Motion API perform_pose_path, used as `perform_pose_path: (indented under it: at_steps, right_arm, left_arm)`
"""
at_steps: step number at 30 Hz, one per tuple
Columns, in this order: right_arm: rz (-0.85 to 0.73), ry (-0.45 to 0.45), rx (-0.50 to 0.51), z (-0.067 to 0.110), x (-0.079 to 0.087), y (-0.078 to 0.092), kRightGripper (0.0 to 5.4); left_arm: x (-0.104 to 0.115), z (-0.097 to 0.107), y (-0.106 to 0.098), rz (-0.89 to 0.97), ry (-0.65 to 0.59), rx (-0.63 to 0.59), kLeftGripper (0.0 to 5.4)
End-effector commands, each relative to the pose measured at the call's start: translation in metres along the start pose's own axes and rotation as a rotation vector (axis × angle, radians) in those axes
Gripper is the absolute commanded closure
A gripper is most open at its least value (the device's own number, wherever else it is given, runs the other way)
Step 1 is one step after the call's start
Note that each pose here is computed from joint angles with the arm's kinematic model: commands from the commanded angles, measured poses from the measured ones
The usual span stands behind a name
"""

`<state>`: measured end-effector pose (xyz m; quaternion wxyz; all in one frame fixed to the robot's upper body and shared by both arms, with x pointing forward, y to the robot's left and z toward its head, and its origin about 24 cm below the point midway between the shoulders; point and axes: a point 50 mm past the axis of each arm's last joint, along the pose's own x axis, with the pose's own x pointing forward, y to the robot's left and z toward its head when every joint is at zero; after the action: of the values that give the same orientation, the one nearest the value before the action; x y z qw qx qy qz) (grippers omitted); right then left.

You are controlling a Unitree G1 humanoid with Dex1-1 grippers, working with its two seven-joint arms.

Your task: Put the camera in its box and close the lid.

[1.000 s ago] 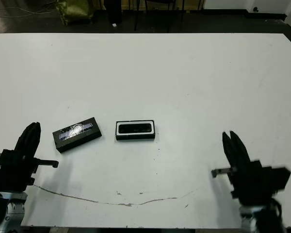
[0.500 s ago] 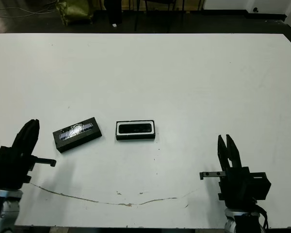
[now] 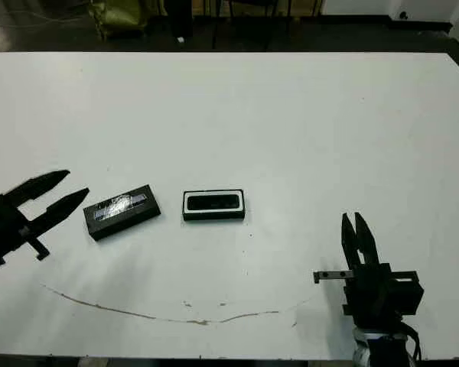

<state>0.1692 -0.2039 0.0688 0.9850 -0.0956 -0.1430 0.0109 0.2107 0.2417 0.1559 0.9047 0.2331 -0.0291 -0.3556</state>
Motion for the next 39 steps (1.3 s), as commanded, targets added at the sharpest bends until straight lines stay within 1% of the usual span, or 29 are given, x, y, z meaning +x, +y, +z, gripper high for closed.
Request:
perform_pose_path:
  at_steps: [1,6,11,16,20,24,28,31,39]
  right_arm:
    - [-0.004,0.024,-0.004,-0.003,-0.003,-0.002,5.4]
    - [-0.008,0.045,0.01,-0.004,-0.005,-0.003,5.4]
    - [-0.008,0.064,0.01,-0.002,-0.006,-0.004,5.4]
    - [-0.002,0.051,-0.008,-0.004,-0.005,-0.005,5.4]
    - [-0.008,0.068,0.003,-0.005,-0.006,-0.004,5.4]
    - [-0.011,0.055,-0.008,-0.006,-0.007,-0.004,5.4]
    - [-0.01,0.059,-0.01,-0.007,-0.007,-0.004,5.4]
    - [-0.014,0.064,0.012,-0.009,-0.007,-0.004,5.4]
    - [-0.01,0.07,-0.012,-0.007,-0.007,-0.002,5.4]
  left_arm:
    - [0.004,-0.008,0.006,-0.061,0.036,0.009,2.29]
    - [0.012,-0.016,0.016,-0.131,0.047,-0.059,1.12]
    - [0.022,-0.026,0.019,-0.179,0.051,-0.124,0.01]
    - [0.028,-0.034,0.018,-0.229,0.052,-0.159,0.01]
    - [0.031,-0.041,0.017,-0.28,0.052,-0.255,0.01]
    - [0.032,-0.045,0.017,-0.31,0.051,-0.289,0.01]
    - [0.032,-0.046,0.015,-0.324,0.07,-0.261,0.01]
    - [0.033,-0.045,0.013,-0.329,0.103,-0.227,0.01]
    - [0.037,-0.046,0.011,-0.298,0.146,-0.166,0.01]
